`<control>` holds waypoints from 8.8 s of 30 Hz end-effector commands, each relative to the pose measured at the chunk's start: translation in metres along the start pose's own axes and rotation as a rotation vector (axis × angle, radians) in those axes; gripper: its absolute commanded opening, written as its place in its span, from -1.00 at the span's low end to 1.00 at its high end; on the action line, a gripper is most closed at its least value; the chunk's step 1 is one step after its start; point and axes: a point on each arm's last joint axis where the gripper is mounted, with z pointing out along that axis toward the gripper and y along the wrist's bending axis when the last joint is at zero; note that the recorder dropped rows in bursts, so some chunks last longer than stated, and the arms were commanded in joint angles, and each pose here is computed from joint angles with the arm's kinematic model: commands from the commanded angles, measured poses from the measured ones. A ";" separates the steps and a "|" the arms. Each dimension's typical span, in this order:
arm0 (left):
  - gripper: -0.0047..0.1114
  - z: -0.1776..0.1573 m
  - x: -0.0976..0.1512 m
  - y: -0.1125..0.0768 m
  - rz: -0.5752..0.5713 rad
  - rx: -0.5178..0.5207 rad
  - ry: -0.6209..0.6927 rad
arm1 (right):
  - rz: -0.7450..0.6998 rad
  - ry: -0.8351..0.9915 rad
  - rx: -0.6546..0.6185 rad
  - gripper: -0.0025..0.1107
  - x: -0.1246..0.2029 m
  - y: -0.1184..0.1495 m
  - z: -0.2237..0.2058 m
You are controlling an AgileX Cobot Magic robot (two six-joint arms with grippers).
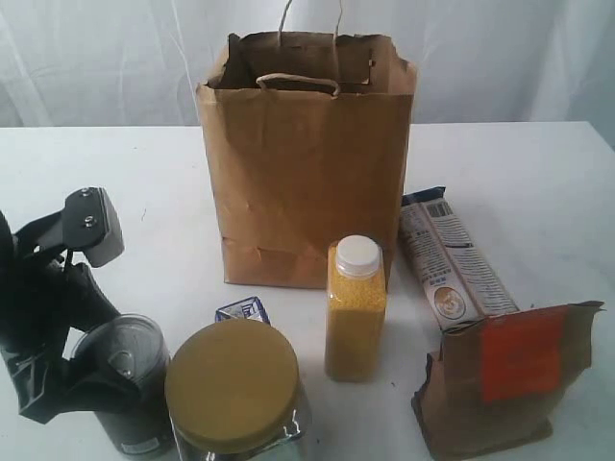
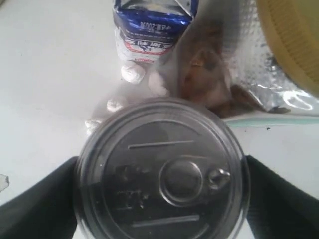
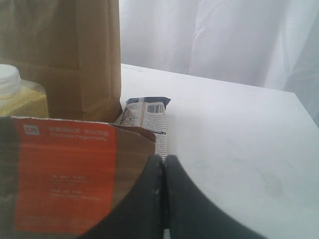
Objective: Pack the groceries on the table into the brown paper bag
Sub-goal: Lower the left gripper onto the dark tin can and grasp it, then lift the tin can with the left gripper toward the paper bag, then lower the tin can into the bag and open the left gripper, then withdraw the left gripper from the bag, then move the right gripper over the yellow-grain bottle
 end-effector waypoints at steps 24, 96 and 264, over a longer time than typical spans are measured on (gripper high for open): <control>-0.92 -0.216 -0.123 0.000 0.218 -0.732 -0.373 | 0.001 -0.012 0.000 -0.96 0.000 0.000 0.000; -0.92 -0.045 -0.216 0.069 -0.185 -0.450 -0.732 | 0.001 -0.012 0.000 -0.96 0.000 0.000 0.000; -0.92 -0.121 0.118 -0.110 -0.591 -1.042 -1.022 | 0.000 0.271 -0.438 -0.96 -0.154 0.005 0.167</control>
